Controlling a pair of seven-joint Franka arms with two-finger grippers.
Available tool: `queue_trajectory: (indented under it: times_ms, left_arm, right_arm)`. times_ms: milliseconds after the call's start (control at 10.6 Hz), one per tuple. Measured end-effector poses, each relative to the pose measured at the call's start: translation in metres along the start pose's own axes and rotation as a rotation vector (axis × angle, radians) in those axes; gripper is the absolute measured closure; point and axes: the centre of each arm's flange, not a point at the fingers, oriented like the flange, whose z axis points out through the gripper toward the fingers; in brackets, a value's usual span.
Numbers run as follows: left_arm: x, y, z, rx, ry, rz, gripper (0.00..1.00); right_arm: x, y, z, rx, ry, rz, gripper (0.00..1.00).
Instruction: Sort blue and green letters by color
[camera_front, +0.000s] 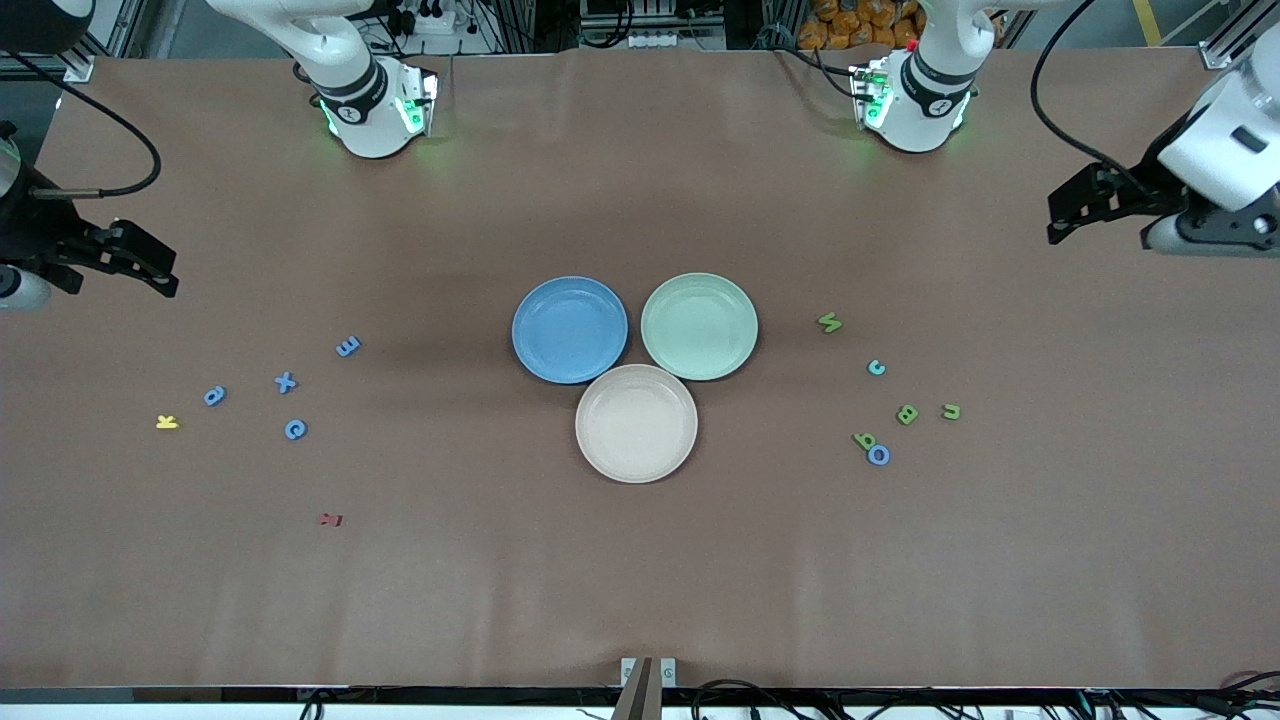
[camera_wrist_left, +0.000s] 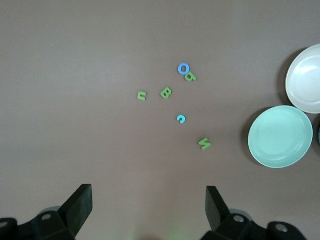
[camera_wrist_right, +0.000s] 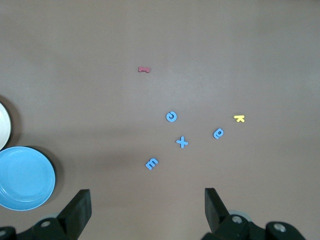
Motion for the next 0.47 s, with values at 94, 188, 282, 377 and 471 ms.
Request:
queue_trajectory:
  times_ms: [94, 188, 282, 377, 471]
  left_arm:
    - [0.004, 0.0, 0.018, -0.006, -0.026, -0.001, 0.0]
    - [0.01, 0.0, 0.039, -0.007, -0.037, 0.003, 0.0]
    - [0.016, 0.0, 0.065, -0.008, -0.025, 0.006, 0.0]
    - [0.02, 0.0, 0.094, -0.009, -0.008, 0.025, 0.0]
    - [0.021, -0.001, 0.122, -0.009, 0.0, 0.065, 0.0]
  right_arm:
    - [0.0, 0.003, 0.001, 0.0, -0.001, 0.005, 0.0]
    - [0.0, 0.007, 0.002, -0.001, -0.003, 0.012, 0.0]
    - [0.003, 0.008, 0.007, 0.004, 0.005, 0.016, 0.0]
    - [0.008, 0.009, 0.019, 0.026, 0.013, 0.023, 0.0]
    - [0.013, 0.014, 0.04, 0.044, 0.009, 0.038, 0.0]
